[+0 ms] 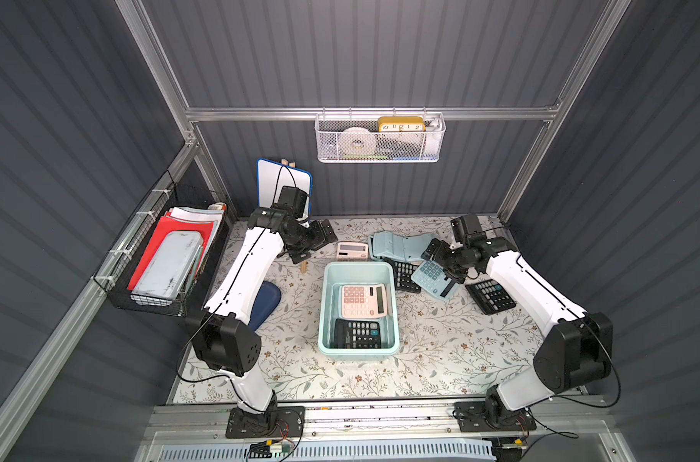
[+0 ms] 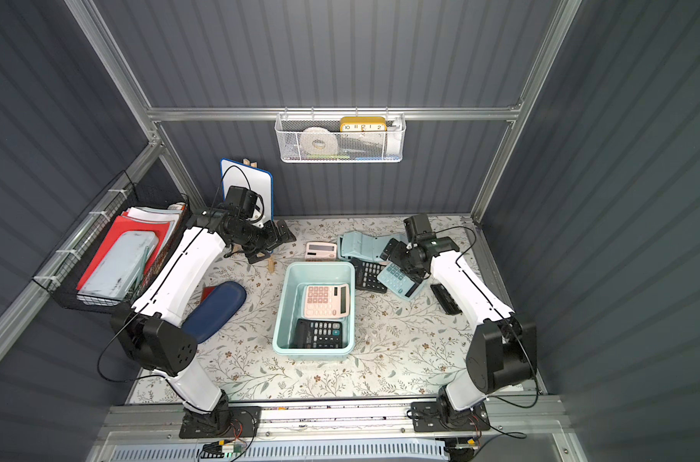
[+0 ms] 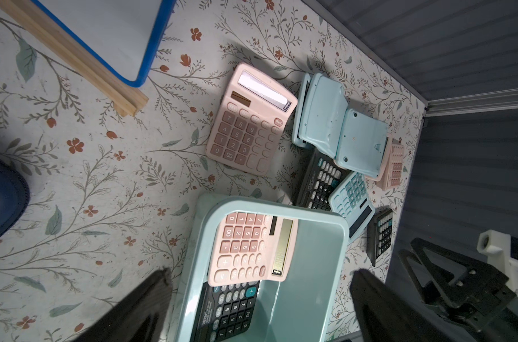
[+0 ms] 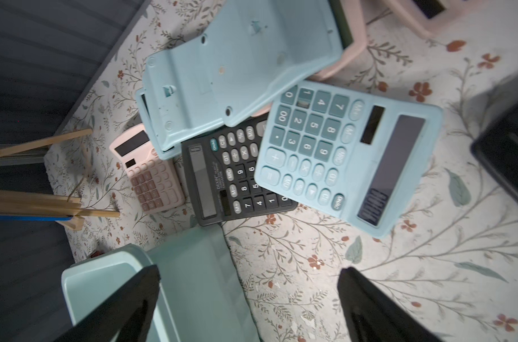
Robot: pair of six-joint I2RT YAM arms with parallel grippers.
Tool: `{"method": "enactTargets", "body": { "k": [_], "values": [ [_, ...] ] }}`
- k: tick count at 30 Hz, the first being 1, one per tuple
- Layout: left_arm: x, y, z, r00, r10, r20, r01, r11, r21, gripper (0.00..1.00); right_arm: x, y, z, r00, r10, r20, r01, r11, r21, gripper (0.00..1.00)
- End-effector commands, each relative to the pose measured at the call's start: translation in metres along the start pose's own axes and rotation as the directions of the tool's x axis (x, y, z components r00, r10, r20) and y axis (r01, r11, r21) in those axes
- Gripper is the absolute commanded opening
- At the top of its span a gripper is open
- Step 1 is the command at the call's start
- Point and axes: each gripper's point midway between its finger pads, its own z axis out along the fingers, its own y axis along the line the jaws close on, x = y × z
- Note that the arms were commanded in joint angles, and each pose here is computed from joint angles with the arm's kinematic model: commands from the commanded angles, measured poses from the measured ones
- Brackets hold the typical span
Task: Put the calculator in the storage box
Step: Pick up the calculator at the center of the board.
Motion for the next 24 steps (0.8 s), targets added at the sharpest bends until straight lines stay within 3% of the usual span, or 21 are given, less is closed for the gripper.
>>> {"method": "enactTargets", "body": {
  "k": [1,12,24],
  "values": [
    [0.006,0.002,0.002,0.999,0.014,-0.032,-0.014,1.000,0.013,0.99,0.000,-0.013,-0.001,0.998,0.056,-0.002,-0.056,0.998,-0.015,0.95],
    [0.003,0.002,0.008,0.999,0.012,-0.043,-0.012,1.000,0.008,0.99,0.014,-0.080,0.022,0.969,0.243,-0.042,-0.241,0.969,0.047,0.87],
    [0.004,0.001,0.008,0.999,0.004,-0.049,-0.003,1.000,0.011,0.99,0.004,-0.120,0.068,0.946,0.321,-0.049,-0.314,0.942,0.117,0.87]
  ]
}}
